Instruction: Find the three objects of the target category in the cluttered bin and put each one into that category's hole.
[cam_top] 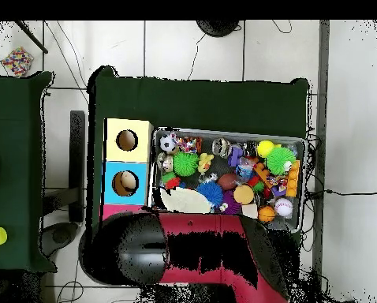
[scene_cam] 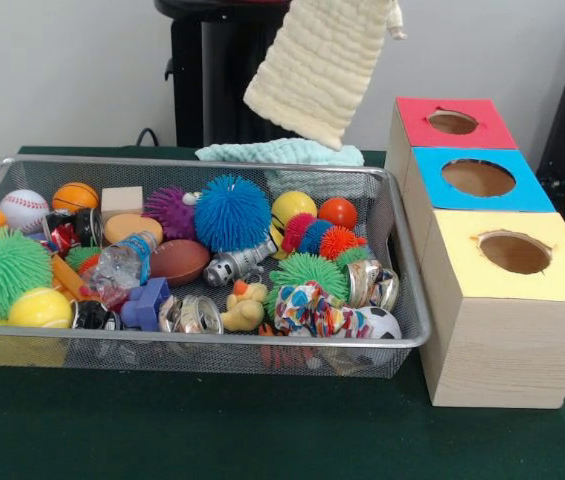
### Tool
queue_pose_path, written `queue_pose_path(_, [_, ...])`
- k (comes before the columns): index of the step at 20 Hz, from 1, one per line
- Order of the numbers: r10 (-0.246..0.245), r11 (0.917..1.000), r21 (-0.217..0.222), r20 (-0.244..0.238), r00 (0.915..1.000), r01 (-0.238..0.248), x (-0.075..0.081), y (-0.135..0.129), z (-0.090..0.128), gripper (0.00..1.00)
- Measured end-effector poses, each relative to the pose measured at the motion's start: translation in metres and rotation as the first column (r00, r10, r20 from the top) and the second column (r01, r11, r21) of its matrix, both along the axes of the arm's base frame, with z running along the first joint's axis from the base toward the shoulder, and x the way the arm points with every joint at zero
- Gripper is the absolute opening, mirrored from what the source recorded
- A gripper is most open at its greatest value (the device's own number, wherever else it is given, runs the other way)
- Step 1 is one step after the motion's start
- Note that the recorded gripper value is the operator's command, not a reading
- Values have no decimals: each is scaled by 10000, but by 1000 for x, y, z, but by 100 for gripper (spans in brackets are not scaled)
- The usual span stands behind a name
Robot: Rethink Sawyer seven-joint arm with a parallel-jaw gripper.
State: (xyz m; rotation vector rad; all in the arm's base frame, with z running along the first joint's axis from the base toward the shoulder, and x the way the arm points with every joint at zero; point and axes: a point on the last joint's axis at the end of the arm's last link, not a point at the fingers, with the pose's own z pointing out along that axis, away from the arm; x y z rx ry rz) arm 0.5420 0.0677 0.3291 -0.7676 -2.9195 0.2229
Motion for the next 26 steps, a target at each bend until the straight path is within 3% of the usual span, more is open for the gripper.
queue_pose_path(14, [74, 10000, 3, 93, 9999, -74, 8, 0, -2, 0])
queue_pose_path(26, [134, 9999, 8, 1323, 9911, -137, 34, -16, -10, 0])
